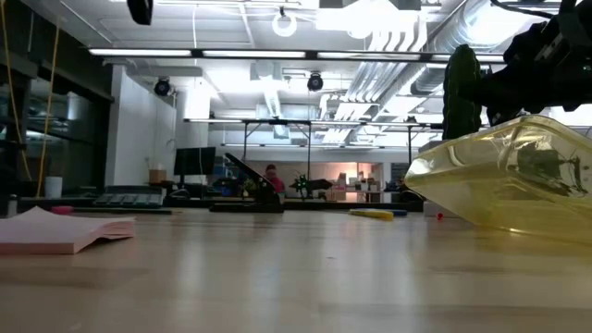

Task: Pack school essentials
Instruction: Put the red scissors into the yellow box

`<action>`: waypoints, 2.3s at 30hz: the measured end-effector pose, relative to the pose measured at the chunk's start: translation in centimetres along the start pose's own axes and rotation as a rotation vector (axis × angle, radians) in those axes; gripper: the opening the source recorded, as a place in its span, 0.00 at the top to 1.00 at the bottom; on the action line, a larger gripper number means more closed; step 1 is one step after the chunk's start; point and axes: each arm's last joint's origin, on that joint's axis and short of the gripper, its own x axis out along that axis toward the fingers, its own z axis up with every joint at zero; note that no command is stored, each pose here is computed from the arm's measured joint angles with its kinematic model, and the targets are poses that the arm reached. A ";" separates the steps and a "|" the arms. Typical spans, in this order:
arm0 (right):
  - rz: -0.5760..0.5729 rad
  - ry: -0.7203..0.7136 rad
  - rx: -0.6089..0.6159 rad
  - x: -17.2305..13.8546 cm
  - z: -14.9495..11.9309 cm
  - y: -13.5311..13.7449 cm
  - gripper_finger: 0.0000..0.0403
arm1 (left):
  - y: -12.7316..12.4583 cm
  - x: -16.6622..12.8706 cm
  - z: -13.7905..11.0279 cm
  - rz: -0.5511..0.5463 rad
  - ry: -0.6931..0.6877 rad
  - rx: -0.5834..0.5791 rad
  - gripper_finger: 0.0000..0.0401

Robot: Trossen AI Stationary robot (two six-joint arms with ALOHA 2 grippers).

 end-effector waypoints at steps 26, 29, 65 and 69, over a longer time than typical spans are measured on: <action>0.148 -0.370 0.008 2.2 11.4 4.1 1.00 | -0.4 0.7 0.5 -0.016 -0.077 0.036 1.00; 0.199 -0.268 -0.018 3.6 11.9 4.5 1.00 | -0.3 0.7 0.1 -0.007 -0.038 0.072 1.00; 0.178 -0.215 0.005 5.2 12.8 4.8 1.00 | -5.2 -0.8 -12.0 -0.042 1.467 0.272 0.56; 0.173 -0.206 0.005 5.2 12.7 4.7 1.00 | -5.4 -1.1 -14.6 0.018 1.542 0.300 0.56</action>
